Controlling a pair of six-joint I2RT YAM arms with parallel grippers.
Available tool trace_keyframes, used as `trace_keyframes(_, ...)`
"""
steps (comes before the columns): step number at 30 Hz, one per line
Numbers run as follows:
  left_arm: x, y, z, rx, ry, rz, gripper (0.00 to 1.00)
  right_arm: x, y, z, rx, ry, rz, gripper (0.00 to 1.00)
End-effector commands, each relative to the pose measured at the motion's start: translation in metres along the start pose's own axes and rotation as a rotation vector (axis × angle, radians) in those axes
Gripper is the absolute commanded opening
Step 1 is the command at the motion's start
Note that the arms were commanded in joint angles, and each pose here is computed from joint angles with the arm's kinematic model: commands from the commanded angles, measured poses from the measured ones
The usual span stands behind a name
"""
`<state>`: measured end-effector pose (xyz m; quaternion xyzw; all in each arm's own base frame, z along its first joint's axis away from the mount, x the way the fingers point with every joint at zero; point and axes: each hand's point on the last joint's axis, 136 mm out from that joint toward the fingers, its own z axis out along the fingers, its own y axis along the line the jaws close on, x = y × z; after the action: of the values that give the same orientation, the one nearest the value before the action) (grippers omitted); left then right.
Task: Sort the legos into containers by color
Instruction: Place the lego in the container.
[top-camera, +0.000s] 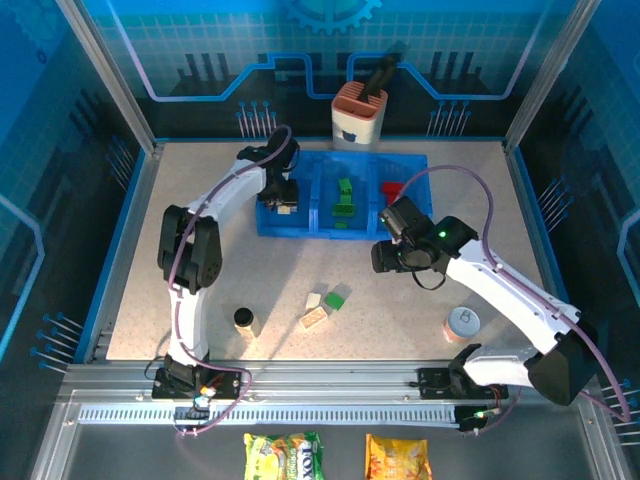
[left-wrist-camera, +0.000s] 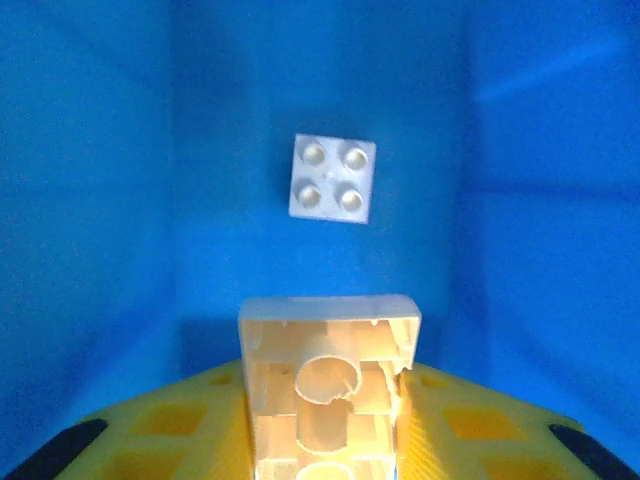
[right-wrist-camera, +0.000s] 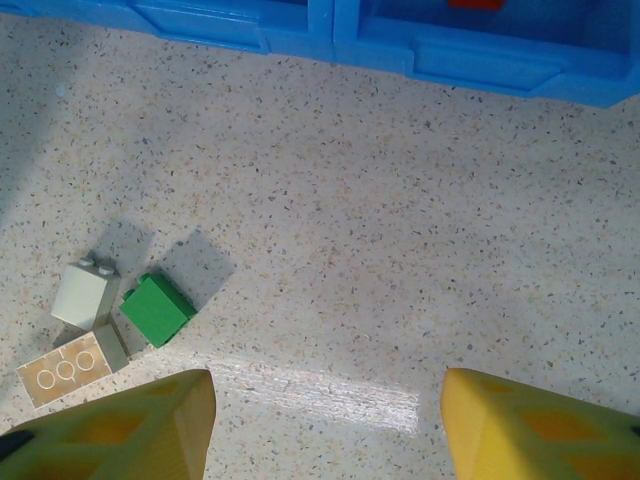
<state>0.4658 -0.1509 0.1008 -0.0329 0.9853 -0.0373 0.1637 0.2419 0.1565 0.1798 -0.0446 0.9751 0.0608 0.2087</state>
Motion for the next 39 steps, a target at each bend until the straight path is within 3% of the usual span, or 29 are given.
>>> trace_keyframes(1, -0.01, 0.015, 0.013, -0.07, 0.006, 0.031, 0.36, 0.008, -0.011, -0.003, 0.035, 0.01, 0.013, 0.62)
trace_keyframes(10, -0.01, 0.032, 0.049, -0.142, 0.075, 0.042, 0.37, 0.005, -0.012, -0.005, 0.037, 0.01, 0.017, 0.62)
trace_keyframes(18, -0.005, 0.032, 0.061, -0.136, 0.106, 0.02, 0.4, 0.004, -0.013, -0.005, 0.037, 0.005, 0.019, 0.62)
trace_keyframes(26, -0.01, 0.028, 0.048, -0.113, 0.083, 0.01, 0.48, 0.002, -0.012, -0.006, 0.03, 0.001, 0.018, 0.62)
trace_keyframes(39, -0.019, 0.012, 0.004, -0.036, 0.021, 0.001, 0.5, -0.002, -0.009, -0.005, 0.016, -0.004, 0.021, 0.62)
